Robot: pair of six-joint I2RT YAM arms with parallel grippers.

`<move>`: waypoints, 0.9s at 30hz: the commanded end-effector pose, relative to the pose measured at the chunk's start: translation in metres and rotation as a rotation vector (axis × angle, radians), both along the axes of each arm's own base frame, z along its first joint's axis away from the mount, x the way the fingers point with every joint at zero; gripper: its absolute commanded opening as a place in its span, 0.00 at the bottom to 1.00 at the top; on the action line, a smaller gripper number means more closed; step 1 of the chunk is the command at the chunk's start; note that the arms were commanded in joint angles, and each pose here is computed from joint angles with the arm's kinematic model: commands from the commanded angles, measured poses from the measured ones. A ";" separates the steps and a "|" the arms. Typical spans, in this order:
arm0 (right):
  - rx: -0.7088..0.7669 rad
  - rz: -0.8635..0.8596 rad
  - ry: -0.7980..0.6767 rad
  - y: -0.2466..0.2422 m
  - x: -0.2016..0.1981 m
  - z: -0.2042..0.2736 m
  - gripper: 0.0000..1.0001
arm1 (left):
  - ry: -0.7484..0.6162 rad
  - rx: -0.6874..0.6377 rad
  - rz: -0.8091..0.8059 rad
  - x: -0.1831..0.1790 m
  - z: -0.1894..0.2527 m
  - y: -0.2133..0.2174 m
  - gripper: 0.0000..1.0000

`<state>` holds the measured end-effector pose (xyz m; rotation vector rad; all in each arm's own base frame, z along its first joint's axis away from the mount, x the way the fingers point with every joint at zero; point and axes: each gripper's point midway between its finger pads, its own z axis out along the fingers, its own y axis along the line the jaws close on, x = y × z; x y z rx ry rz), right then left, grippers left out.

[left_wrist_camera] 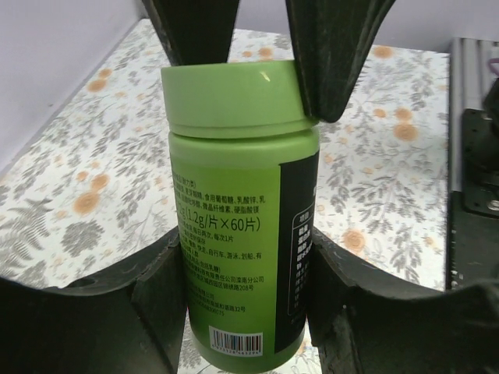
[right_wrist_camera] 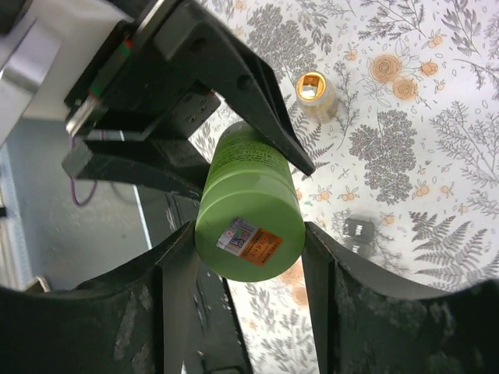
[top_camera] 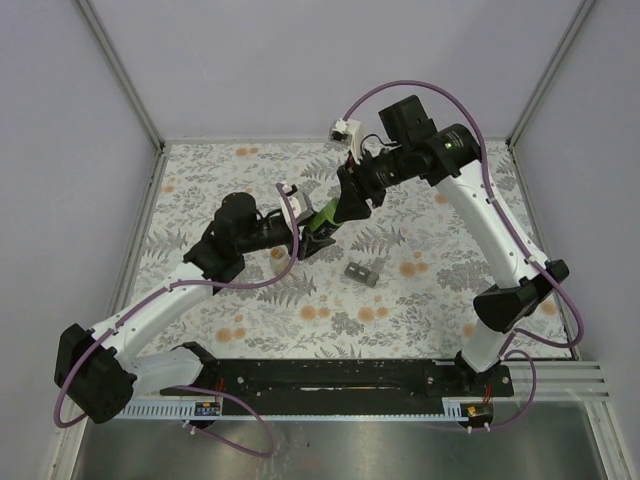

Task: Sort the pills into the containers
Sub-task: Unscrew the lid of the pill bottle.

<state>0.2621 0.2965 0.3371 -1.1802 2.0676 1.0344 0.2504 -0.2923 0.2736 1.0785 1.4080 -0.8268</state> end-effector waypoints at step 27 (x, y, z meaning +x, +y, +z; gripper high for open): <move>0.046 -0.078 -0.323 -0.021 -0.002 0.044 1.00 | 0.014 -0.133 -0.171 -0.032 0.024 -0.012 0.00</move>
